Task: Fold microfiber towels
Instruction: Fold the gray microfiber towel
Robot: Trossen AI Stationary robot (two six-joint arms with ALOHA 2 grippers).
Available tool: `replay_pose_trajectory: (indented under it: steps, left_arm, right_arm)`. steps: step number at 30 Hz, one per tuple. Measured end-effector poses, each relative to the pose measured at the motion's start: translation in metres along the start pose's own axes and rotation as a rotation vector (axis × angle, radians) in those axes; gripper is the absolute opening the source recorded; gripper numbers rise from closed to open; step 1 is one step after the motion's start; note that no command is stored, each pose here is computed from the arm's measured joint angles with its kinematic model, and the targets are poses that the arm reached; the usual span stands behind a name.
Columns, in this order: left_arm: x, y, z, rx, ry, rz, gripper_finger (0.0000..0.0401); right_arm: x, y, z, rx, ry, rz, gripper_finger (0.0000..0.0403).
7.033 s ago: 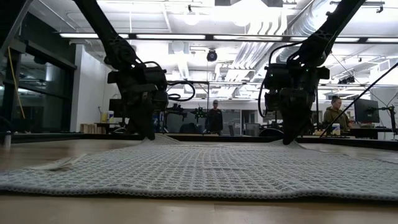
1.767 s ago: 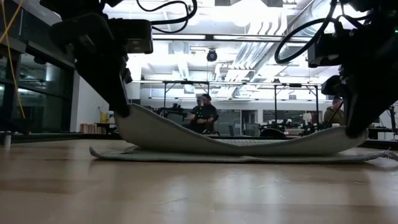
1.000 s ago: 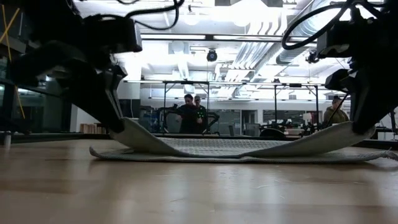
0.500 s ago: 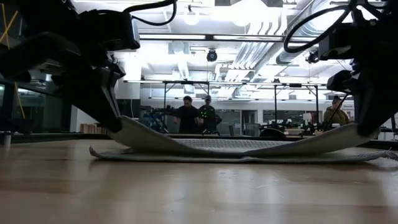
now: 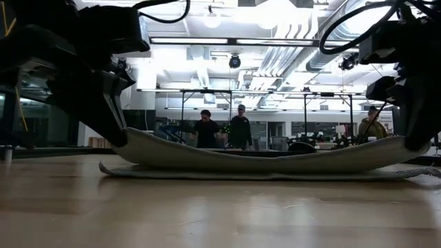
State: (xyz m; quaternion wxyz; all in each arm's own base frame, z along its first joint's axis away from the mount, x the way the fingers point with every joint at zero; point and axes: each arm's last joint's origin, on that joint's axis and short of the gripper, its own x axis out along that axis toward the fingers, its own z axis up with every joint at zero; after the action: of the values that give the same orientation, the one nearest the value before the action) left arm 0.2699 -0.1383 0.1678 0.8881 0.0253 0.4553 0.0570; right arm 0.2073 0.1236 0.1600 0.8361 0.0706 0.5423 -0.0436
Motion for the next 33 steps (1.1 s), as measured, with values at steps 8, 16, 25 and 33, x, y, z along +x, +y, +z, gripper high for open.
replay_pose_trajectory:
  steps: [8,16,25,33]
  left_arm:
    - [0.0000,-0.0006,-0.0003,0.000,0.010,-0.021,0.0000]
    - [0.0000,-0.0009,-0.0004,0.001,0.016,-0.033,0.0000]
    - [0.0000,-0.0012,-0.0006,0.010,0.024,-0.049,0.0020]
    - [0.0000,-0.0012,-0.0006,0.004,0.024,-0.049,0.0088]
  right_arm:
    - [0.0000,0.0011,-0.0002,0.003,0.017,0.029,0.0003]
    - [0.0000,0.0017,-0.0002,0.017,0.027,0.047,0.0003]
    - [0.0008,0.0005,0.0031,0.020,0.024,0.070,0.0012]
    - [0.0007,0.0015,0.0047,0.005,0.004,0.077,0.0064]
